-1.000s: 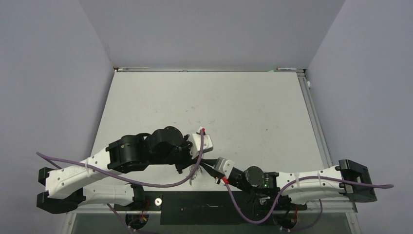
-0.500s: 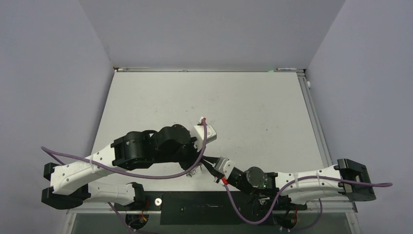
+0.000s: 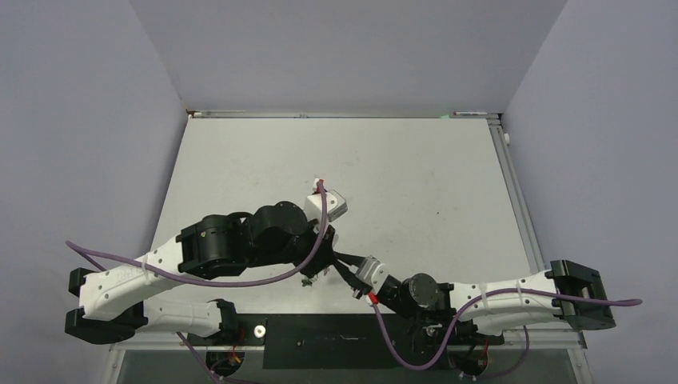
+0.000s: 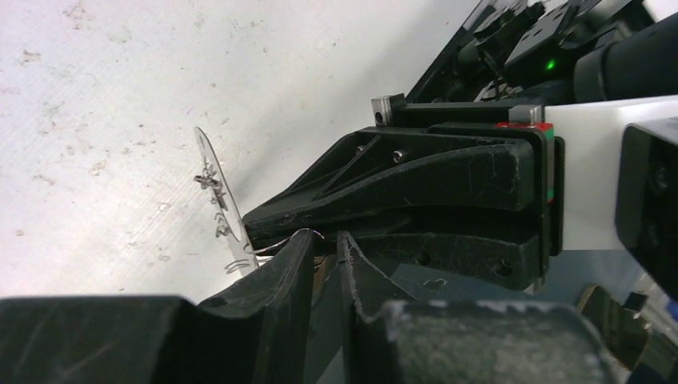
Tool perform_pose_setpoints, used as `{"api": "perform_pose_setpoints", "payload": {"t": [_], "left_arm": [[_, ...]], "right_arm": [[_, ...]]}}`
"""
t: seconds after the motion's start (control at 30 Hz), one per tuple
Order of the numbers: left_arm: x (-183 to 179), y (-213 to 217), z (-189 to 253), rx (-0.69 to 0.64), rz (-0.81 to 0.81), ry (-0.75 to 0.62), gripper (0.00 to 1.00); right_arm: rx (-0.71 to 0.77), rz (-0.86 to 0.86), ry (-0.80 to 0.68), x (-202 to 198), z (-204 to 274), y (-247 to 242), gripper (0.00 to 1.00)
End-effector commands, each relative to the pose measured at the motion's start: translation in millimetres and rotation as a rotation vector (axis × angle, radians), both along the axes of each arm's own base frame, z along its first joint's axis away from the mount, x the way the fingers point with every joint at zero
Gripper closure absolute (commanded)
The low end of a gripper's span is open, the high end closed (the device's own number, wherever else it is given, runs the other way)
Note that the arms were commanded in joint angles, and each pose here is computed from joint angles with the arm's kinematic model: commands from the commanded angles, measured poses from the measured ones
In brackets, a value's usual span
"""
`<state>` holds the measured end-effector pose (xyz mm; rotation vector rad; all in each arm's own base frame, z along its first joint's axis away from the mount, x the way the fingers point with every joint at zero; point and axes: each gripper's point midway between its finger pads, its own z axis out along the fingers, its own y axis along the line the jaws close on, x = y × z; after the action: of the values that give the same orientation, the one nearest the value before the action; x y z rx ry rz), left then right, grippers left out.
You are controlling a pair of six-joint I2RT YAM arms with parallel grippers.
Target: Put the keys on the keyring
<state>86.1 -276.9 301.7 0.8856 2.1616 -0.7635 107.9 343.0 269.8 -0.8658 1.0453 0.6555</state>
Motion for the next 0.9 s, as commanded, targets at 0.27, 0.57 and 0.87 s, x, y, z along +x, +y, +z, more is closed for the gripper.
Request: {"api": "perform_pose_setpoints", "payload": {"t": [0.27,0.57,0.87], "left_arm": [[-14.5,-13.9,62.0,-0.263,-0.016,0.053,0.43],[-16.6,15.0,111.3,-0.392,-0.056,-0.074,0.25],[-6.7,39.2,77.3,-0.309,-0.296,-0.557,0.38]], "right_arm": [[0.214,0.075,-0.094,-16.3,42.7,-7.1,0.95],[0.242,0.111,-0.119,-23.4,42.6,-12.7,0.95],[0.256,0.256,-0.091,-47.0,47.9,-16.3,0.95]]}}
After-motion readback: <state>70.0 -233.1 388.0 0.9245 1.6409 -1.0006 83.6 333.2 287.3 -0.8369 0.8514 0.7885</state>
